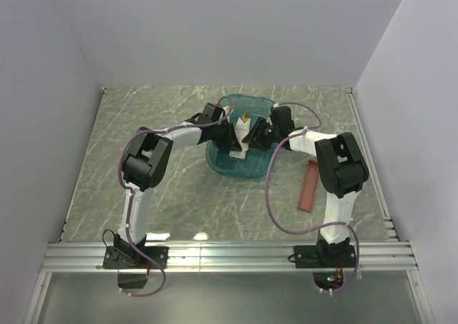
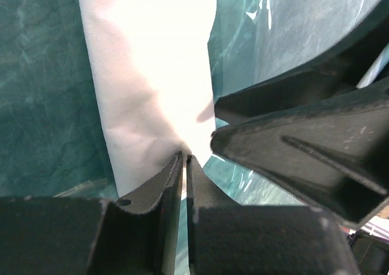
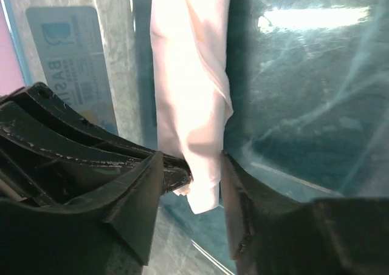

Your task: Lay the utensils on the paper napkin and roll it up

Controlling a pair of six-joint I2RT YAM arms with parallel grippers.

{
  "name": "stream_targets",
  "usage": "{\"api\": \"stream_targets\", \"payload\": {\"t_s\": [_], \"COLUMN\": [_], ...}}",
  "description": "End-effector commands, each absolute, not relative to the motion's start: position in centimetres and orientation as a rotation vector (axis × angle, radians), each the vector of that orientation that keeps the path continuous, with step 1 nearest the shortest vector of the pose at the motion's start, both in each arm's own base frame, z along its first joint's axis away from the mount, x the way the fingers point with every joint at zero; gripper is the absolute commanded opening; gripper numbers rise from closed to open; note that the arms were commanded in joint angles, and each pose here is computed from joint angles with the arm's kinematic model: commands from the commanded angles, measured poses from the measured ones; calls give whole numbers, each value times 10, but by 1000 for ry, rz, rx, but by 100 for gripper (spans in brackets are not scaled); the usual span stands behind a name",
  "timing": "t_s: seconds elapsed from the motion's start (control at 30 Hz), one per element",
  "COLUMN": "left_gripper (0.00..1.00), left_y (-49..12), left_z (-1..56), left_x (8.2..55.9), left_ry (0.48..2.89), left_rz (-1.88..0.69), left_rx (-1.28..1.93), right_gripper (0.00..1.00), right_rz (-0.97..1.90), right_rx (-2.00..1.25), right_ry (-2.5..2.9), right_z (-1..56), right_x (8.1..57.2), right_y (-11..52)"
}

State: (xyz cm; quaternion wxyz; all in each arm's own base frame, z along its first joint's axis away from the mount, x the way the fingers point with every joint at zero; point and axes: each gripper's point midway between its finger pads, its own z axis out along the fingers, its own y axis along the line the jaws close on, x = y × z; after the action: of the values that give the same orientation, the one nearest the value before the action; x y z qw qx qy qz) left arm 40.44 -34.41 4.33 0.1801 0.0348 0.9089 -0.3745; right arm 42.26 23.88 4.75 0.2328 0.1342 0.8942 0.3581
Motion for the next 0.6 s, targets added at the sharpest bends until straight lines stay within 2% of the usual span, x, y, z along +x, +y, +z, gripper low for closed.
{"api": "stream_targets", "payload": {"t_s": [0.0, 0.17, 0.43, 0.57], "left_gripper": [13, 14, 15, 15], "left_y": [-345, -345, -346, -347], "left_z": [49, 48, 52, 55], "left_x": [415, 415, 417, 418], "left_ry": [2530, 2530, 2519, 2514], "left_rz": [-1065, -1064, -1076, -1075], "left_rx": [103, 101, 102, 104], "right_gripper": [49, 46, 12, 7], "right_rz": [907, 846, 1019, 1009], "right_rx": [366, 356, 226, 254], "right_ry": [2384, 2385, 2336, 2378], "right_z": [79, 82, 89, 69], "right_x": [433, 434, 440, 441], "right_y": [225, 219, 254, 255]}}
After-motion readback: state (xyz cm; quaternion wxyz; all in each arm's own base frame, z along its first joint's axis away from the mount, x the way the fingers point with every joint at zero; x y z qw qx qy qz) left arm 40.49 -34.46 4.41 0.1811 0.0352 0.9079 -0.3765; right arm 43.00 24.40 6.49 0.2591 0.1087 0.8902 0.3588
